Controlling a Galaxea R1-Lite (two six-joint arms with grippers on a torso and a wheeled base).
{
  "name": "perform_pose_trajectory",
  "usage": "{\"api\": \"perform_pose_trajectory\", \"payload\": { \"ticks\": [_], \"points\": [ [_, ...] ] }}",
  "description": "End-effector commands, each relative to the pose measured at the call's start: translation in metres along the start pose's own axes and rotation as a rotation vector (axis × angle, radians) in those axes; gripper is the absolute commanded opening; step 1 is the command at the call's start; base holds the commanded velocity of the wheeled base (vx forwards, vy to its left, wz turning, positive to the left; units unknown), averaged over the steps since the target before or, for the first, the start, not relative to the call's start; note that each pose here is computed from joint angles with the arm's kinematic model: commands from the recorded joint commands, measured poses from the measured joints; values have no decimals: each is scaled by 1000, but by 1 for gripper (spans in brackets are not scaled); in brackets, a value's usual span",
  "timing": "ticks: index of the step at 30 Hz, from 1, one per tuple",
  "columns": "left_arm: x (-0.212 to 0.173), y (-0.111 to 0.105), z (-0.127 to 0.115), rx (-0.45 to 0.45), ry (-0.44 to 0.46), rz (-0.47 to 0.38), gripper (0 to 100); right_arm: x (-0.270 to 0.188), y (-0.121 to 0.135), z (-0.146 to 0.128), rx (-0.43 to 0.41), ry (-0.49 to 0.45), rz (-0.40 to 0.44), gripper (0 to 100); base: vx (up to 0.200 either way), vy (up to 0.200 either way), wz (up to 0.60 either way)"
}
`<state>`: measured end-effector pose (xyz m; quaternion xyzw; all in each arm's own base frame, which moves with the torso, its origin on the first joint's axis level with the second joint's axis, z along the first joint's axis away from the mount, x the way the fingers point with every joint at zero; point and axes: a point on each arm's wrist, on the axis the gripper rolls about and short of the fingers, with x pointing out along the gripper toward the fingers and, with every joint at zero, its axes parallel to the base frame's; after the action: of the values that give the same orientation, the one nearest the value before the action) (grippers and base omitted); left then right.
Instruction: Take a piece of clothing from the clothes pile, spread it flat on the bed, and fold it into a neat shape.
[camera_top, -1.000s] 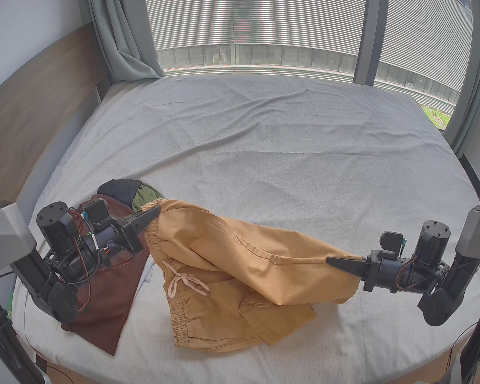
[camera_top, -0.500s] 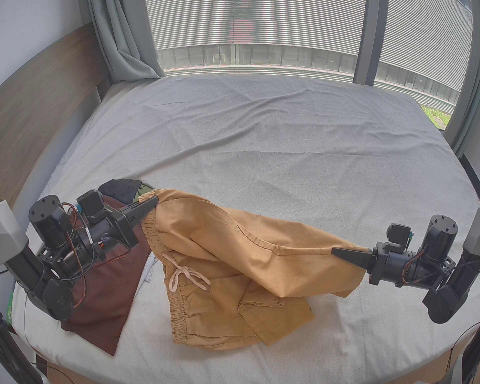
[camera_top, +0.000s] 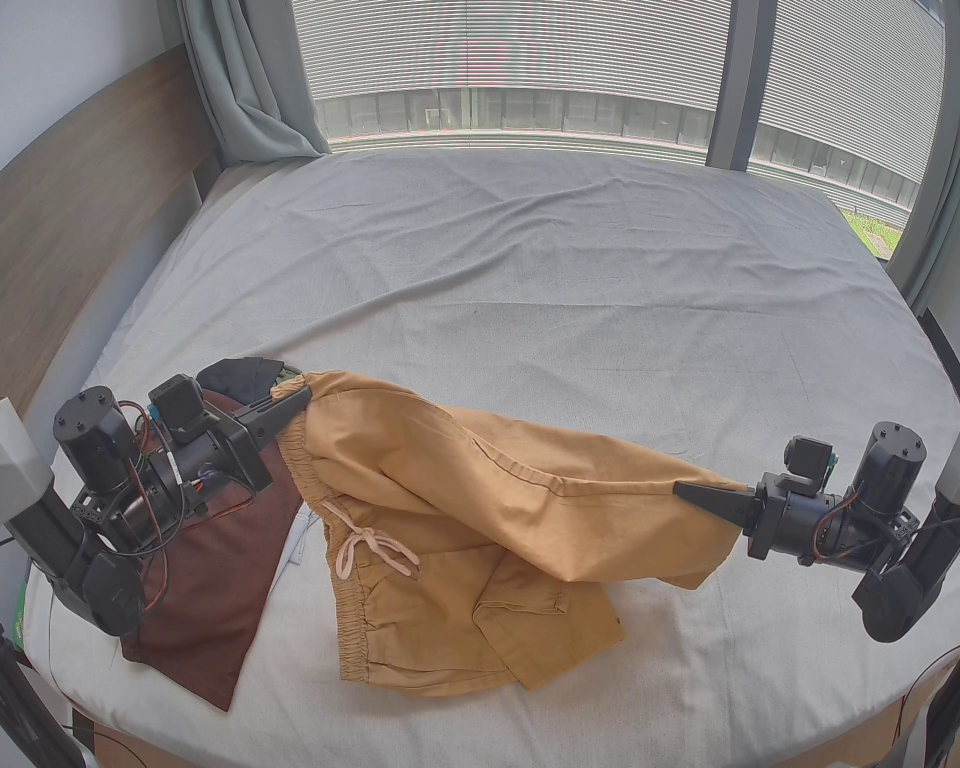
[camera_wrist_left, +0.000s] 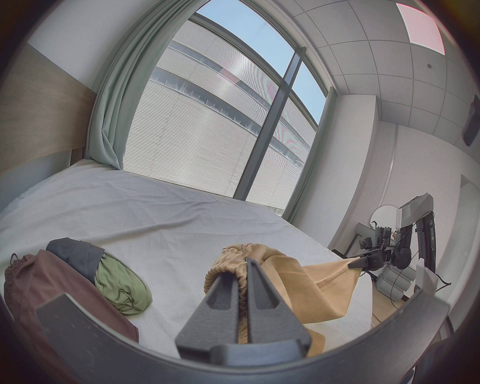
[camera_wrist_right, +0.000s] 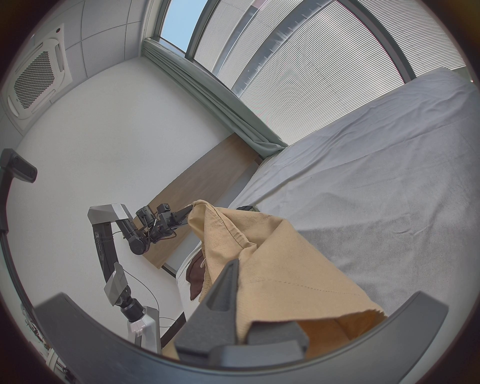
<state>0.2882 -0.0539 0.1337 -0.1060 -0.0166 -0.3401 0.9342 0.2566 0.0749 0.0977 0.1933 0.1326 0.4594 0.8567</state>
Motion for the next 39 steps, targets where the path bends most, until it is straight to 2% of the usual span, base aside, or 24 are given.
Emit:
{"api": "perform_pose_trajectory", "payload": {
  "ticks": [1,39],
  "points": [
    [-1,3,1,2,-4,11,0,-2,-2,4,-8,-16,-9,0,0,0,0],
    [-3,9,2,5,-8,24,0,-19,-17,33,-25,-125,-77,0,0,0,0]
  ]
}}
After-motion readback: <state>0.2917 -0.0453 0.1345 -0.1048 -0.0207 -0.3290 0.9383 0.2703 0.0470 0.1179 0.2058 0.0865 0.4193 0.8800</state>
